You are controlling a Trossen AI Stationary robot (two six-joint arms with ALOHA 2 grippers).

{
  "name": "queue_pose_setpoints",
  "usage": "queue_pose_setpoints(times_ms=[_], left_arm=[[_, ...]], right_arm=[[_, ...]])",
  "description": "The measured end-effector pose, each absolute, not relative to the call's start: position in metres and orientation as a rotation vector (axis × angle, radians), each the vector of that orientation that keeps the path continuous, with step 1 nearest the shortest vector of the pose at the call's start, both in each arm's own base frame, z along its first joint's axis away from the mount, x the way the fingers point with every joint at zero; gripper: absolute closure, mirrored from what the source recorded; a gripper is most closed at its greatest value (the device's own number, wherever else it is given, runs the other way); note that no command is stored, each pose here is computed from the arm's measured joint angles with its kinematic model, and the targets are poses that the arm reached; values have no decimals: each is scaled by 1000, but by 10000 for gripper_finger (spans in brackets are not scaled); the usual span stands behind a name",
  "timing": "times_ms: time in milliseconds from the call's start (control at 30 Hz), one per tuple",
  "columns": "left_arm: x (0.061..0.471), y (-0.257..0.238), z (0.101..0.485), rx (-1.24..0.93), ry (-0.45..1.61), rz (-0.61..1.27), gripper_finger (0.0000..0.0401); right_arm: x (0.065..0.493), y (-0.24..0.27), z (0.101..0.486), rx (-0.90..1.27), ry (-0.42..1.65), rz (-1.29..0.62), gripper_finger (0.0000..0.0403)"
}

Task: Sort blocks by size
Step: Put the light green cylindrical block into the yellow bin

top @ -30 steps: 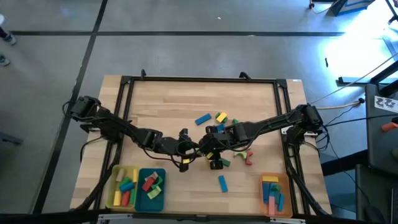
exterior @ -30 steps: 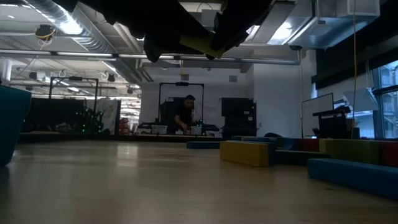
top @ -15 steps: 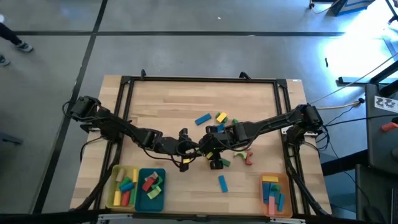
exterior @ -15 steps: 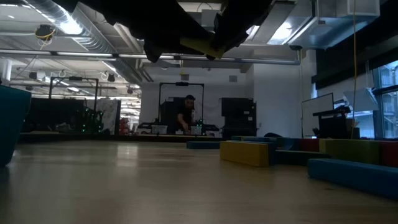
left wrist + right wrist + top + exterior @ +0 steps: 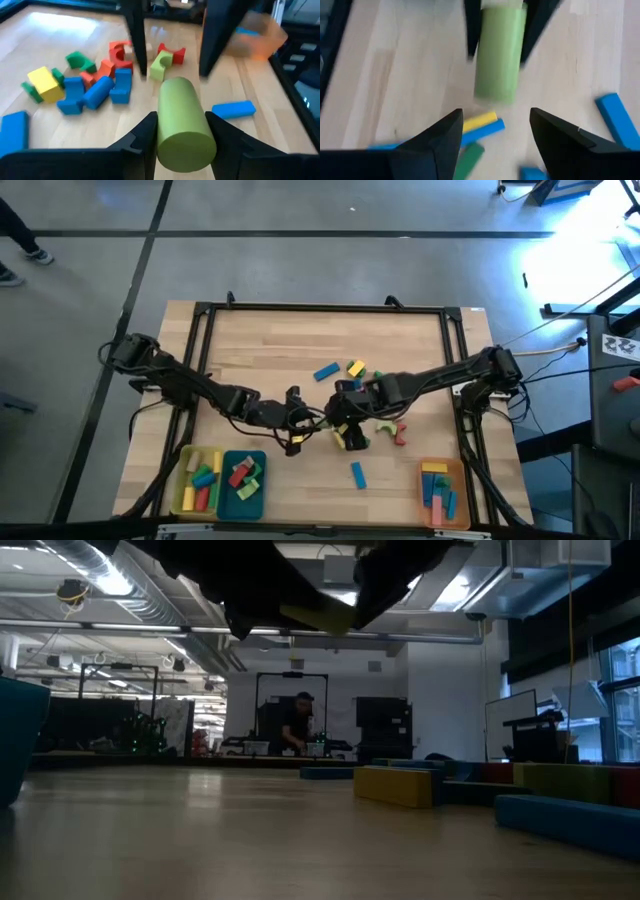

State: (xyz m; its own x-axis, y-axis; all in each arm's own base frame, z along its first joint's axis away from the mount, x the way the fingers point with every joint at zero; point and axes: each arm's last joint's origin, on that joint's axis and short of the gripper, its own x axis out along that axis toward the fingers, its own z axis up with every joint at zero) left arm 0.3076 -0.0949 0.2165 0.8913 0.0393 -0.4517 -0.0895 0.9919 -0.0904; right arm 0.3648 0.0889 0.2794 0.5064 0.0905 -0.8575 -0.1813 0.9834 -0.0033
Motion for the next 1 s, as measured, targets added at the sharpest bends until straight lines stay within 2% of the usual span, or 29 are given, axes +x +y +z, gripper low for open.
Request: queue_pose_setpoints(times_ms=[200,333,433,567,667,800,1000], left_arm=[[278,-91,239,-141,554,32,279],[244,-90,257,-234,671,-19,277],[213,-90,265,-371,810,-49,279],[173,-91,273,-671,1042,-64,277],[147,-93,277,-849,1184,-14,273],[125,-96,276,-997,1307,146,272],[113,-116,270,-1064,1432,235,271]], right_arm=[[349,85,291,-124,1173,158,171],[339,83,290,-137,1263,151,171],[335,82,288,-142,1302,148,171],[335,82,284,-136,1305,144,171],[336,82,284,-115,1295,129,171],[337,82,284,-78,1294,102,171],[337,82,284,-65,1296,92,171]])
